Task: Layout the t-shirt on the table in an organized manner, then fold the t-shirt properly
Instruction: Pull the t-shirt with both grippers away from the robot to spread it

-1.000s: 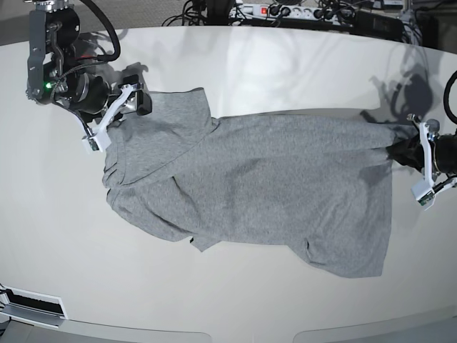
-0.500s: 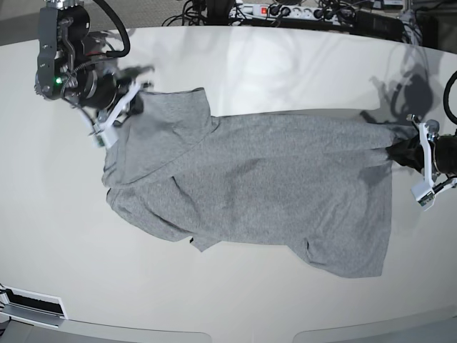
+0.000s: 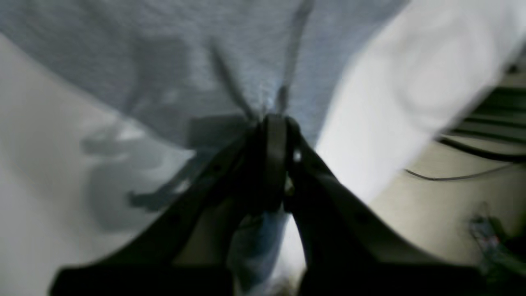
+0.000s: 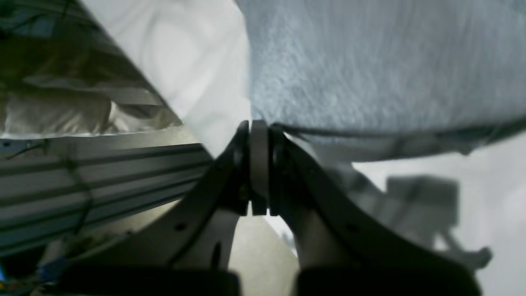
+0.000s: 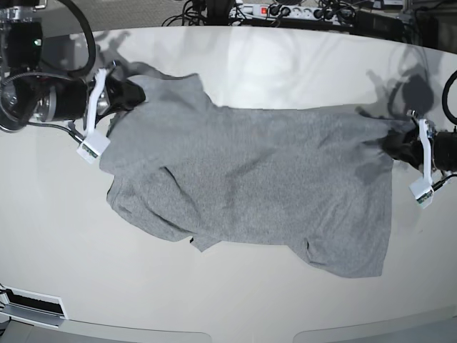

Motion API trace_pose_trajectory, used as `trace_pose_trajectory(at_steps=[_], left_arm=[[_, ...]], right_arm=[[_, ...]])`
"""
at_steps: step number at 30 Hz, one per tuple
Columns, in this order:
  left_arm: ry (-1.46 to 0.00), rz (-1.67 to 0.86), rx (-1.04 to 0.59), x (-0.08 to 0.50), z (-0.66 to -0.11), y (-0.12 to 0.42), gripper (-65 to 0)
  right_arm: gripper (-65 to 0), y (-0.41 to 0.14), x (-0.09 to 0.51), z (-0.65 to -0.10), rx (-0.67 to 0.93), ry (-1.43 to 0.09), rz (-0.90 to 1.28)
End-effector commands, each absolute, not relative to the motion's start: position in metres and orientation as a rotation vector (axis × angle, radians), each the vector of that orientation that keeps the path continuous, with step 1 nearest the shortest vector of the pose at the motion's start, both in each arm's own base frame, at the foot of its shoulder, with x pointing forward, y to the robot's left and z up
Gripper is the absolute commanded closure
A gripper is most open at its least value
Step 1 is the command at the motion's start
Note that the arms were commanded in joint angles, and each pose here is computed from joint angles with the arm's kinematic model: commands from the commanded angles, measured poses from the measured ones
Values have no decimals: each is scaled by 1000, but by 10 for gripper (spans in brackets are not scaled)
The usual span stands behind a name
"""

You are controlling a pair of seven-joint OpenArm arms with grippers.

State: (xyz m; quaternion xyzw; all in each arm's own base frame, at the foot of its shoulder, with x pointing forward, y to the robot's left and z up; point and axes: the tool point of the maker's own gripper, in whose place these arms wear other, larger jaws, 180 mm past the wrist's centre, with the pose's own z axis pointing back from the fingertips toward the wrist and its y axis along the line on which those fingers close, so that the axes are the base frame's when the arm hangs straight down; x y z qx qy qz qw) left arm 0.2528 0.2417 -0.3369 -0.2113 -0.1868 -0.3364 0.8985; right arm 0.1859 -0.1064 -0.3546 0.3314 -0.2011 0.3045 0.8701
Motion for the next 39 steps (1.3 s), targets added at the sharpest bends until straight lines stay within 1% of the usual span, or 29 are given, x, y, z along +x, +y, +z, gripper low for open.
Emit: trace_pose_trajectory(at_steps=[1, 5, 12, 19, 23, 27, 31, 35, 37, 39], left_arm=[[-410, -707, -472, 257, -320, 239, 0], [-324, -707, -634, 233, -310, 220, 0], [-315, -719, -611, 232, -307, 226, 0], [-296, -724, -561, 232, -301, 242, 0], [-296, -724, -562, 232, -301, 242, 0], [-284, -721, -562, 228, -303, 243, 0], [-194, -699, -562, 202, -317, 252, 0], [-41, -671, -543, 159, -332, 273, 0], [23, -665, -522, 143, -334, 285, 0], [55, -666, -503, 137, -332, 293, 0]], right_arm=[[0, -104, 189, -338, 708, -473, 670], [0, -88, 173, -315, 764, -514, 733], [0, -72, 129, -302, 777, -491, 806], [0, -59, 66, -300, 849, -377, 788], [0, -59, 54, -302, 863, -342, 770], [0, -59, 54, -302, 864, -343, 770], [0, -58, 54, -302, 869, -342, 770], [0, -58, 52, -302, 871, -339, 769], [0, -58, 50, -302, 873, -333, 766], [0, -58, 48, -302, 877, -325, 761]])
